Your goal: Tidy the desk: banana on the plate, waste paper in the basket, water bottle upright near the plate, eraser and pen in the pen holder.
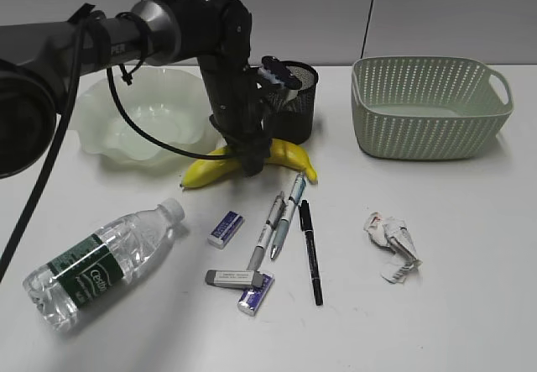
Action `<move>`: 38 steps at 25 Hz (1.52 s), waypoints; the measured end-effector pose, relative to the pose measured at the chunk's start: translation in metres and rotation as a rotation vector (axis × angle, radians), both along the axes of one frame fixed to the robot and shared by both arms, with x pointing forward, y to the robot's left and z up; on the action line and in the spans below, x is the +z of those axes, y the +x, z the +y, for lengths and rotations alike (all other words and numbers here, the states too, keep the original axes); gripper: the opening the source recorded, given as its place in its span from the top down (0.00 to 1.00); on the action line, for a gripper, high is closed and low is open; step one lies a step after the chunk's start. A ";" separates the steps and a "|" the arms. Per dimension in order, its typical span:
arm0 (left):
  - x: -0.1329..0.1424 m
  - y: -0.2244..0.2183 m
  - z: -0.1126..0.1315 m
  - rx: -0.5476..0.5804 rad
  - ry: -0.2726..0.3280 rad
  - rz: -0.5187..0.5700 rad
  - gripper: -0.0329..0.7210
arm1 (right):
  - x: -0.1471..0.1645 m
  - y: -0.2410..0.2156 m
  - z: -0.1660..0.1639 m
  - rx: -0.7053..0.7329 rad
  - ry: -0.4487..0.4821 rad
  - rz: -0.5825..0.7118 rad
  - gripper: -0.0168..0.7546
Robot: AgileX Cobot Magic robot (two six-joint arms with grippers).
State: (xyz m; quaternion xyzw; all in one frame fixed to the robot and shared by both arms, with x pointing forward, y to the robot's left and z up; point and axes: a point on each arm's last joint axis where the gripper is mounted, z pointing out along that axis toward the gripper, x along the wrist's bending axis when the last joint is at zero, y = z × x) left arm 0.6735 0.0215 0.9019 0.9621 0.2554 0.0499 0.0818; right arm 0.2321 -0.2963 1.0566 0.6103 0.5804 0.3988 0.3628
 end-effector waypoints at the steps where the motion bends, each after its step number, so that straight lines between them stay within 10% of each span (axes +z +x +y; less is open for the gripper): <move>1: -0.001 0.000 -0.001 -0.005 0.006 -0.005 0.37 | 0.000 0.000 0.000 0.000 0.000 0.000 0.60; 3: -0.001 -0.001 -0.002 -0.011 0.009 -0.014 0.53 | 0.000 0.000 0.000 0.000 0.000 0.000 0.60; 12: 0.010 -0.009 0.000 -0.012 0.028 0.055 0.52 | 0.000 0.000 0.000 0.000 0.000 0.000 0.60; 21: 0.119 -0.023 0.006 -0.008 -0.118 -0.105 0.52 | 0.000 0.000 0.000 0.000 0.000 0.000 0.60; 28: 0.159 0.000 0.071 0.177 -0.110 -0.204 0.52 | 0.000 0.000 0.000 0.000 0.000 0.000 0.60; 38: 0.102 0.050 0.164 0.488 -0.115 -0.075 0.52 | 0.000 0.000 0.000 0.000 0.000 0.000 0.60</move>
